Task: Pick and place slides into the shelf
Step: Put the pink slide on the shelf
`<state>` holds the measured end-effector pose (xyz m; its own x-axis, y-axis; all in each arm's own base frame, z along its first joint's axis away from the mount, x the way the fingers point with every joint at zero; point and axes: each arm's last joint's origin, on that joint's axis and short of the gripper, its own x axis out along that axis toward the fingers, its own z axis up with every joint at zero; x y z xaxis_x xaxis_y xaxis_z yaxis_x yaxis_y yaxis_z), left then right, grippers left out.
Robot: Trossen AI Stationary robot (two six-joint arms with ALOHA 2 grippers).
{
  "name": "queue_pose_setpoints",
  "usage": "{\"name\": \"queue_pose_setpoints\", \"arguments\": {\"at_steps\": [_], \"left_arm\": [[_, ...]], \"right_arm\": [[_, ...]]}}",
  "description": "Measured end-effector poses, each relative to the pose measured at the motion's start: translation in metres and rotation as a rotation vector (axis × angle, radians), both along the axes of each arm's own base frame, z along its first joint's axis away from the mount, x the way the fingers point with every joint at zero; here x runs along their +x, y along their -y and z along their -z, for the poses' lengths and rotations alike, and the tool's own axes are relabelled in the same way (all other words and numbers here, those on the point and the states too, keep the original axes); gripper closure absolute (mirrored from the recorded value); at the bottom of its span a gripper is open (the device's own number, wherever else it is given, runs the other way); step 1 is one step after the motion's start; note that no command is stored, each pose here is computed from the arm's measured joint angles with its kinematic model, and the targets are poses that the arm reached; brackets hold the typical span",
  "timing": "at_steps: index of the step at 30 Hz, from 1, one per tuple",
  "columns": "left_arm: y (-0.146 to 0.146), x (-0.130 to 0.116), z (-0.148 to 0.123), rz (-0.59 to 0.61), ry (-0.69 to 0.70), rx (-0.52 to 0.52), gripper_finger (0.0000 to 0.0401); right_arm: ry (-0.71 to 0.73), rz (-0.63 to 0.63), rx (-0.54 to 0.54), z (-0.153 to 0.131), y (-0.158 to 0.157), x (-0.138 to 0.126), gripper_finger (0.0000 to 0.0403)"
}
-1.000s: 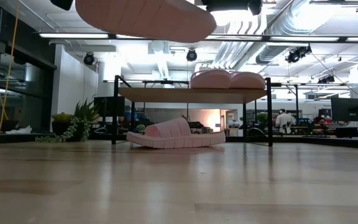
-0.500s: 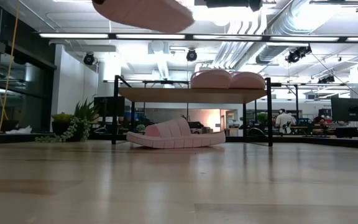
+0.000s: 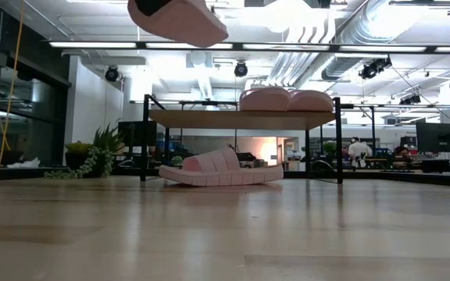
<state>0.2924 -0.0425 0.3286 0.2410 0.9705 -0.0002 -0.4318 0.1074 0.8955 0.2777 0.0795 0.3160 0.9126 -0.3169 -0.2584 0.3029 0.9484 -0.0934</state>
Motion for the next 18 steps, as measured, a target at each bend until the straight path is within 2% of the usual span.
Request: {"name": "queue_pose_setpoints", "arguments": {"at_steps": [8, 14, 18], "left_arm": [[-0.012, 0.014, -0.011, -0.040, 0.005, -0.003, 0.0396], [-0.021, 0.040, 0.000, -0.077, -0.079, 0.012, 0.0396], [-0.031, 0.049, 0.003, -0.115, -0.068, 0.010, 0.0396]], "right_arm": [[0.002, 0.006, -0.002, -0.001, 0.000, -0.001, 0.0284], [0.002, 0.004, -0.001, -0.001, -0.001, -0.001, 0.0284], [0.001, -0.002, 0.000, -0.001, -0.001, -0.001, 0.0284]]}}
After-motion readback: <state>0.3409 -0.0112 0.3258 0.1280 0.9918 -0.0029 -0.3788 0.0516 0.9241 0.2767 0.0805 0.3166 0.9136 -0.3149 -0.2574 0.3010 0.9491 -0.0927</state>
